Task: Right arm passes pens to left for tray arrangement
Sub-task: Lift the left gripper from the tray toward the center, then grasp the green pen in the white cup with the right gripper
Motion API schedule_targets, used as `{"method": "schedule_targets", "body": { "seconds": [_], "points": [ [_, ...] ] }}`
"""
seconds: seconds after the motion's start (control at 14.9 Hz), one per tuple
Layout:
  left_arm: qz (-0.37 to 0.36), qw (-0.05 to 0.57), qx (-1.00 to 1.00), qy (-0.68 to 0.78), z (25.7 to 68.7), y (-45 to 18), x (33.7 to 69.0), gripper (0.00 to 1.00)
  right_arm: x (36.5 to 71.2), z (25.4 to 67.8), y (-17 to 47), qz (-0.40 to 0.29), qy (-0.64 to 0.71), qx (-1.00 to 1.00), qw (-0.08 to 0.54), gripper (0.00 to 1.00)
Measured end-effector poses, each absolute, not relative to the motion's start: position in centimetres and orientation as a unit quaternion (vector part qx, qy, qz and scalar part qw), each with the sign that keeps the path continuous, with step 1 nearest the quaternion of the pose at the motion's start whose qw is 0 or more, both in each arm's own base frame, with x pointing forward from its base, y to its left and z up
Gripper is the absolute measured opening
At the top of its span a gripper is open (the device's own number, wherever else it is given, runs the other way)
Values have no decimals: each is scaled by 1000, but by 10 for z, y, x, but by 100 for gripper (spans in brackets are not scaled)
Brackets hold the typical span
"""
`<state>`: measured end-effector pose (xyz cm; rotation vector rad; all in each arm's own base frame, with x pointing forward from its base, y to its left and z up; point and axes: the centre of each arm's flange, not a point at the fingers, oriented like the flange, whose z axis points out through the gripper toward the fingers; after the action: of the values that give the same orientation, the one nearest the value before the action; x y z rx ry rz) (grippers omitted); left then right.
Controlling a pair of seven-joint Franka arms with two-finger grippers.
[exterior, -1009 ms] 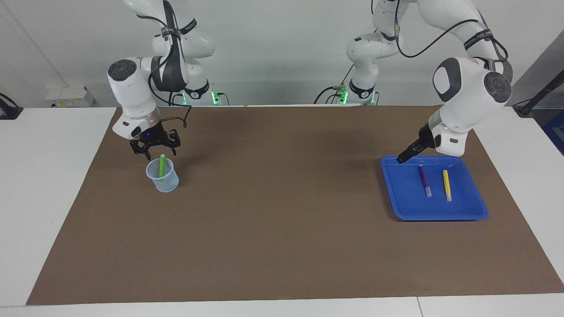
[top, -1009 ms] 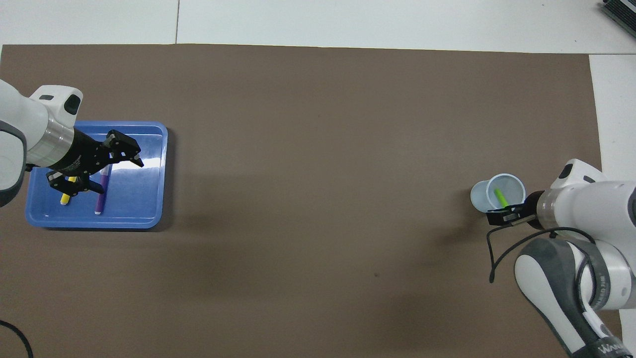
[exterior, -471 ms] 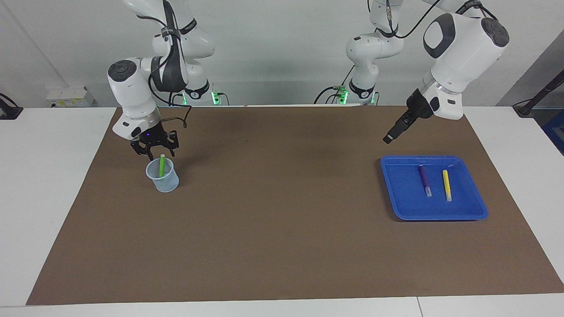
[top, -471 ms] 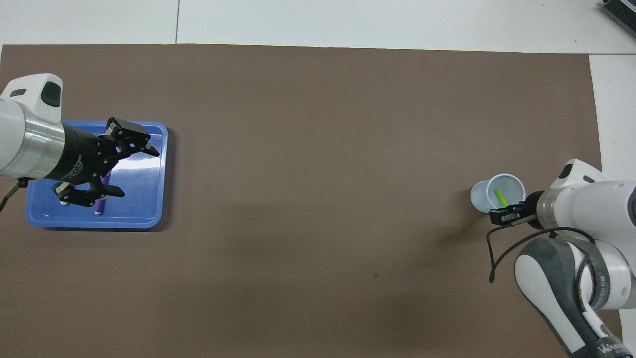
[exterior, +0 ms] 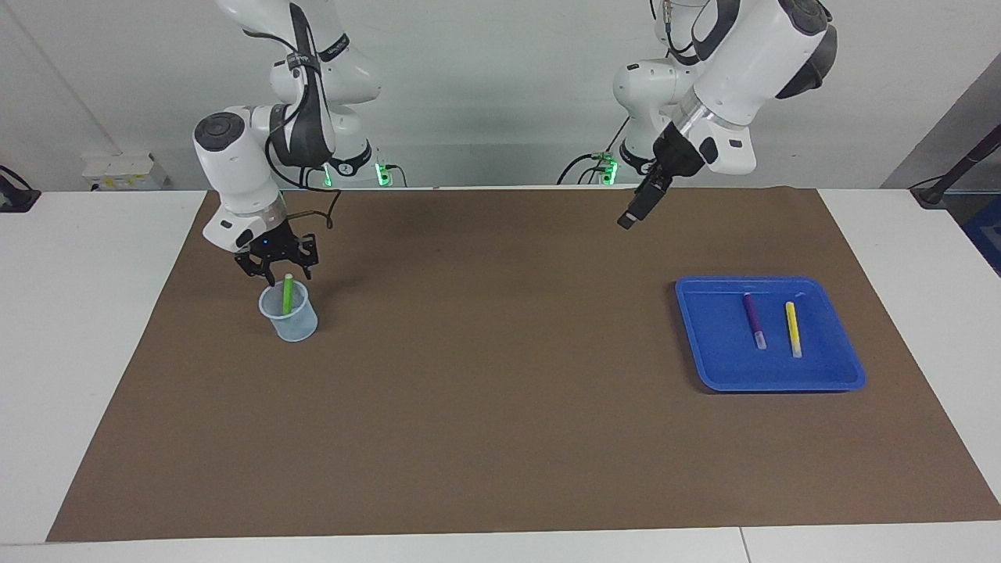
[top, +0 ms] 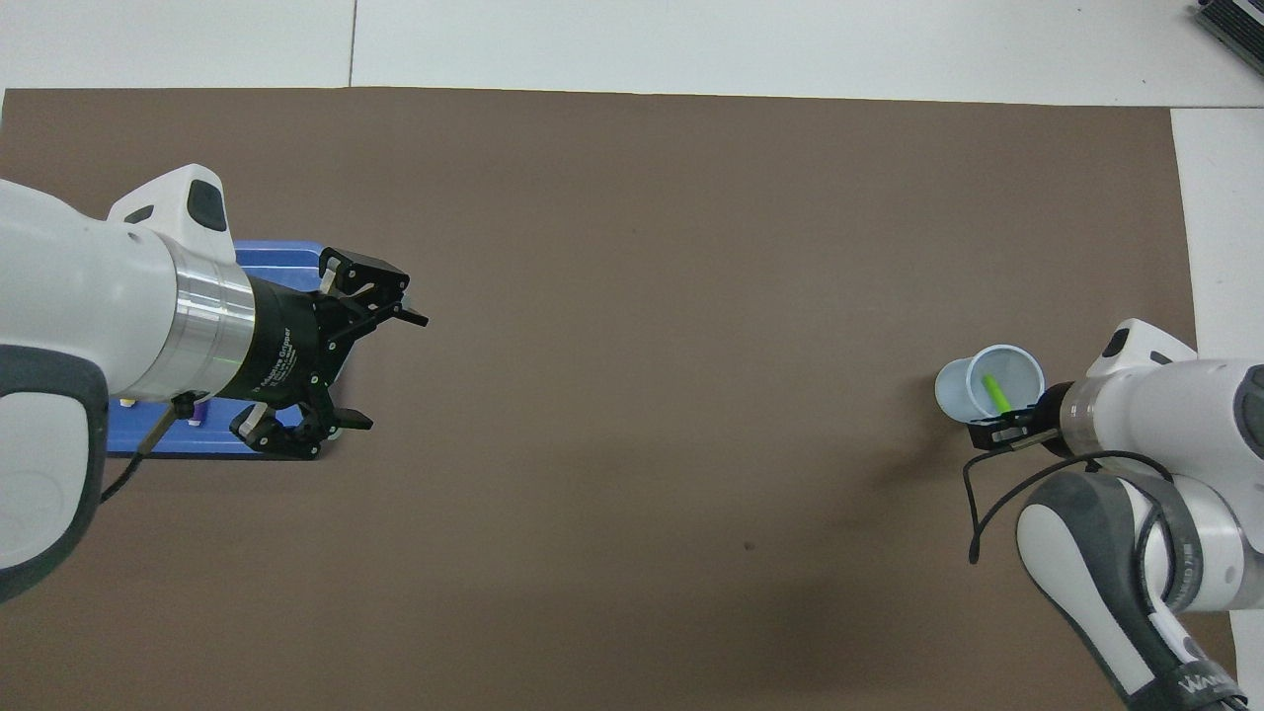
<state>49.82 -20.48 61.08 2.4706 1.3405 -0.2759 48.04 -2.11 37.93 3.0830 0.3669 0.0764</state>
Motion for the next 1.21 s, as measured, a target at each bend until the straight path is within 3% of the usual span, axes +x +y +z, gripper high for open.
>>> {"method": "schedule_targets", "body": {
  "seconds": [0.34, 0.4, 0.47, 0.61, 0.87, 1.21],
  "points": [
    [-106, 165, 832, 519, 627, -220, 482, 100, 481, 381, -23, 26, 118, 992, 19, 50],
    [-108, 162, 828, 526, 624, -220, 480, 100, 481, 381, -23, 26, 119, 992, 20, 50],
    [-109, 159, 825, 532, 621, -218, 479, 100, 481, 382, -24, 27, 119, 992, 21, 42],
    [-110, 158, 819, 541, 618, -210, 481, 100, 482, 383, -24, 28, 119, 992, 21, 40],
    [-111, 153, 816, 546, 612, -205, 480, 100, 482, 385, -24, 31, 119, 992, 21, 19],
    [-109, 152, 818, 545, 613, -207, 475, 100, 484, 386, -24, 31, 119, 992, 22, 19]
  ]
}}
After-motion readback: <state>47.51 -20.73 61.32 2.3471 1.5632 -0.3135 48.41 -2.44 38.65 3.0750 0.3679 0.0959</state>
